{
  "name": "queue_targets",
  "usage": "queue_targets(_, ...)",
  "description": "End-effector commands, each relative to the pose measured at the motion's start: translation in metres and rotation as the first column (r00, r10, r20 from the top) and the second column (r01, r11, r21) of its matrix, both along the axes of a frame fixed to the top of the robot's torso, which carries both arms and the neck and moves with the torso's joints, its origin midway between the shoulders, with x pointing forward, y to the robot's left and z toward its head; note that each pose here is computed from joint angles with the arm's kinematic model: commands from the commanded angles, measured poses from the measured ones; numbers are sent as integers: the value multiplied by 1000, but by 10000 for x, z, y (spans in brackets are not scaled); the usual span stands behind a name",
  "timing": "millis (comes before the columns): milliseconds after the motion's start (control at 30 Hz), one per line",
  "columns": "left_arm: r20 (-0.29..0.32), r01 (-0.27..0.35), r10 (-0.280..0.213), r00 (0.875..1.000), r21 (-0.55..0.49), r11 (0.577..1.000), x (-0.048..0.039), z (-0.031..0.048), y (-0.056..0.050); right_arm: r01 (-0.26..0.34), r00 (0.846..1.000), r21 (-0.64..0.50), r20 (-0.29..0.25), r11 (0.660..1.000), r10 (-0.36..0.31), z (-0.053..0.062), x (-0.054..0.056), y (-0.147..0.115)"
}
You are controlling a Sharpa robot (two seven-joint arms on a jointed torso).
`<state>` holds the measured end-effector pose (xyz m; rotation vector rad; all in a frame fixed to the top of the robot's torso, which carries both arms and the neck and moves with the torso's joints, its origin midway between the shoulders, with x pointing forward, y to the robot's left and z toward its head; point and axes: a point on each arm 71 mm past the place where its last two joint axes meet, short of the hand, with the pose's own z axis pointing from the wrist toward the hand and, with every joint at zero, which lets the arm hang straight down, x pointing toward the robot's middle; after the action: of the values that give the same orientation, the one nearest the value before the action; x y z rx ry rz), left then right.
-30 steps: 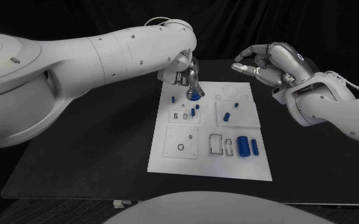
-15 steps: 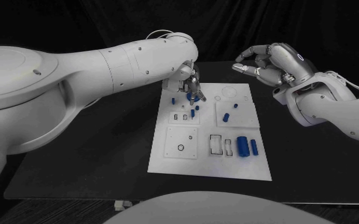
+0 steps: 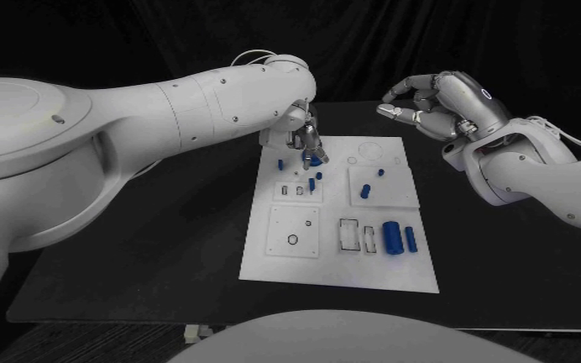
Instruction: Assemble the parts on the task board
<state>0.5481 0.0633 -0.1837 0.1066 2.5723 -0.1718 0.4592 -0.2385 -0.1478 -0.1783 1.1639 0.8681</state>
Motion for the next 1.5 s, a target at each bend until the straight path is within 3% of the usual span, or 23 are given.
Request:
queue_targets(33,-9,17,-16,1000,25,1000,-17,-22,10,15,1000,-4,-23,1000,-15,-37,10,-9)
queue_targets(400,-23,20,-19,1000,28,999,-39,-81,45,15,999,-8,-36,1000,-15,-85,14,-8)
queue_targets(967,-49,15,-15,999,15,1000,-79,-249,63,10,998,-17,-56,1000,-11,-117,19,-1)
queue_targets(1500,-55,17,-17,998,0,1000,-92,-305,47,10,998,-21,-68,1000,-12,-133,25,3)
